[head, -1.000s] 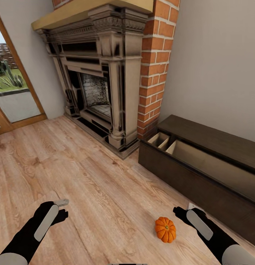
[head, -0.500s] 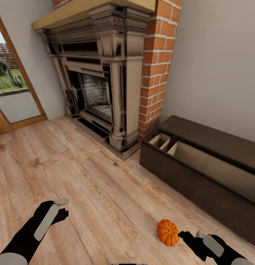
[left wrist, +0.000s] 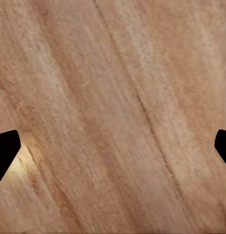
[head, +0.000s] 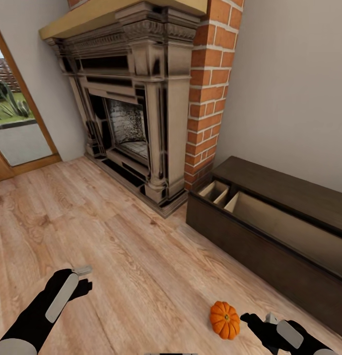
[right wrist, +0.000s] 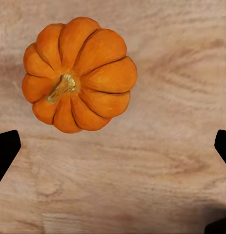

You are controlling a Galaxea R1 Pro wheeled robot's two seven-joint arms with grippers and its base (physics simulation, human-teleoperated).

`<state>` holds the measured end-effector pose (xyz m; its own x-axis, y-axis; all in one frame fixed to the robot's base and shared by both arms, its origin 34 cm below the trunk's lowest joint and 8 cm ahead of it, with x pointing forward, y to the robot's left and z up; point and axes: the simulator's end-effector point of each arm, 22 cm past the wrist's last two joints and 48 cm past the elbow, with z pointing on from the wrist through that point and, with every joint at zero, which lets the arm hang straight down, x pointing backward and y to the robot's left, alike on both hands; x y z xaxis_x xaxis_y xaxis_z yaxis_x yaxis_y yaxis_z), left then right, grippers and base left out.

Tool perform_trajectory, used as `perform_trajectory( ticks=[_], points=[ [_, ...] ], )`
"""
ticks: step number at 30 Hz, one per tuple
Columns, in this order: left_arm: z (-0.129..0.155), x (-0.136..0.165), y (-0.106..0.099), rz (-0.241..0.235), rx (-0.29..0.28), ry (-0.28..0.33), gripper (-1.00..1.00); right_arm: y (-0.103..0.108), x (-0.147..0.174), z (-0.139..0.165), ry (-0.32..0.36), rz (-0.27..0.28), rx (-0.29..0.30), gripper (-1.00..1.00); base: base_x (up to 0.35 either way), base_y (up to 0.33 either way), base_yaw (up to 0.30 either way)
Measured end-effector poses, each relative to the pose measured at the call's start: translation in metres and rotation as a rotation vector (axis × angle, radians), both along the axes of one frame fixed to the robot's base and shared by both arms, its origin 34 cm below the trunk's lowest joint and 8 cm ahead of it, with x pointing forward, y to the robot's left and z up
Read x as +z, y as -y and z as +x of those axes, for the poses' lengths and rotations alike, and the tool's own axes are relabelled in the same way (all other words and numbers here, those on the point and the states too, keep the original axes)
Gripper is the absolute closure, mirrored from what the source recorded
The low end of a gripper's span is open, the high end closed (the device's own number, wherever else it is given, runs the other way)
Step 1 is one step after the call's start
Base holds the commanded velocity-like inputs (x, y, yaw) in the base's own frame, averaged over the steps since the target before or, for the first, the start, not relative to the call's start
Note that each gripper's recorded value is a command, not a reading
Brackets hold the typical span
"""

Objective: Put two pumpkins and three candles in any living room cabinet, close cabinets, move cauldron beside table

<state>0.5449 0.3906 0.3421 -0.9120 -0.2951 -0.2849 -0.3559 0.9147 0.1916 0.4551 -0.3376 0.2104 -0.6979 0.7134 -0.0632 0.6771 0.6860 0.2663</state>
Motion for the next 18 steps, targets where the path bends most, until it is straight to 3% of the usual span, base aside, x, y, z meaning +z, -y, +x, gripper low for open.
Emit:
perform_trajectory(
  ticks=[13,16,18],
  points=[
    [0.011,-0.001,0.007,-0.041,-0.007,0.050,-1.00,0.002,-0.010,0.000,0.011,0.002,0.000,-1.00,0.019,0.003,0.000],
    [0.018,0.000,0.012,-0.058,-0.015,0.080,-1.00,-0.001,-0.014,0.003,0.030,0.015,0.005,-1.00,0.000,0.000,0.000],
    [0.027,0.004,0.022,-0.102,-0.027,0.117,-1.00,-0.005,-0.018,0.005,0.042,0.025,0.012,-1.00,0.000,0.000,0.000]
  ],
)
